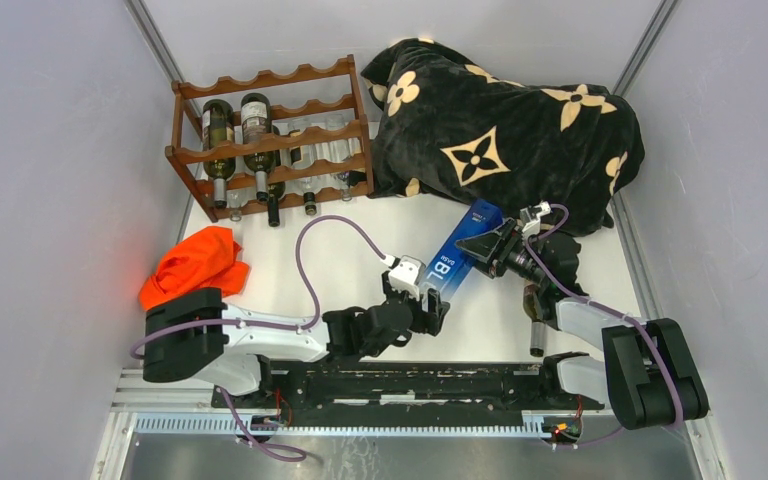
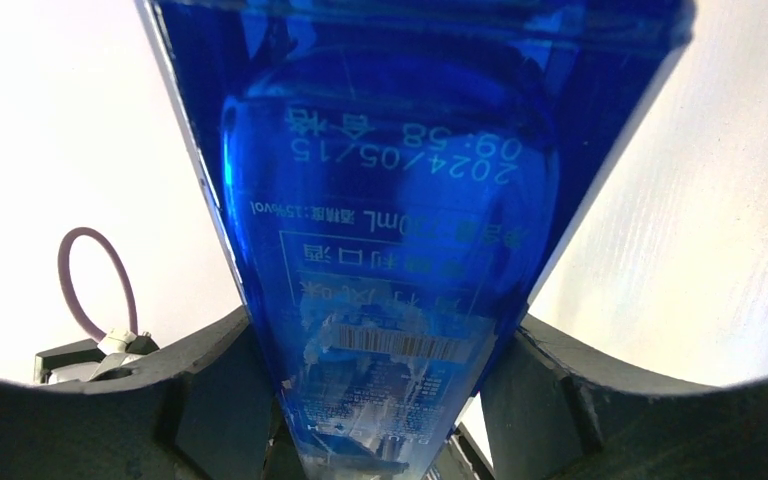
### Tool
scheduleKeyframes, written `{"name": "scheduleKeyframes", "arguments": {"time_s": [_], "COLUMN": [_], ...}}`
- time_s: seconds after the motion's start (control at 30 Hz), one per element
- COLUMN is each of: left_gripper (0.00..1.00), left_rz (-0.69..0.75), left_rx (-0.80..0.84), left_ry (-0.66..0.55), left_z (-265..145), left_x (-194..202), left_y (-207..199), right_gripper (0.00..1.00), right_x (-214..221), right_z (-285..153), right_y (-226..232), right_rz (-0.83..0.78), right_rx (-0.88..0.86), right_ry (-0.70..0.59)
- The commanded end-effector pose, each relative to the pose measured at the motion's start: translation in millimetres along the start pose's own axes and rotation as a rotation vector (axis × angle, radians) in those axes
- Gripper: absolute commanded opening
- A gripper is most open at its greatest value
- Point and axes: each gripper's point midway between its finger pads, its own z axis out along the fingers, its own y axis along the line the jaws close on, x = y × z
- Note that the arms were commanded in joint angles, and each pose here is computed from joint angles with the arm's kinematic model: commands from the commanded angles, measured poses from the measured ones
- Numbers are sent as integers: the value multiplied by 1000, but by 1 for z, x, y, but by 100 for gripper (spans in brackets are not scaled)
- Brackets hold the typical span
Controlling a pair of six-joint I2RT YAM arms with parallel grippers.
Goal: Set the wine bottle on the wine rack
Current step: Pick up the wine bottle from the center of the board.
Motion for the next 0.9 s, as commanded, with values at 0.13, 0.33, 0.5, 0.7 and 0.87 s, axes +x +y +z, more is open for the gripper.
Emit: {"name": "scheduleKeyframes", "arguments": {"time_s": [0.13,0.33,0.5,0.7,0.87], "left_gripper": [42,2,2,2,2], "left_rz": [-37,-21,-12,-18,-6], "left_rx": [4,-9,-28,-52,-104], "left_ry": [-73,-87,-123,-178,-197], "left_z": [6,4,-3,-23,-41], "left_x": [-23,-29,-40,-60,-73], "left_y": [-14,-11,-4,13,31], "right_gripper": [1,34,77,98,98], "right_x": [-11,-10,-11,-10,-11], "right_z": [-2,0,0,1,1], "right_y": [48,43,44,53,51], "right_rz": [-107,-105,-139,-222,-290], "right_rx": [-170,-147,-146,-176,-158], "right_ry": [-21,-11,-9,15,25]}}
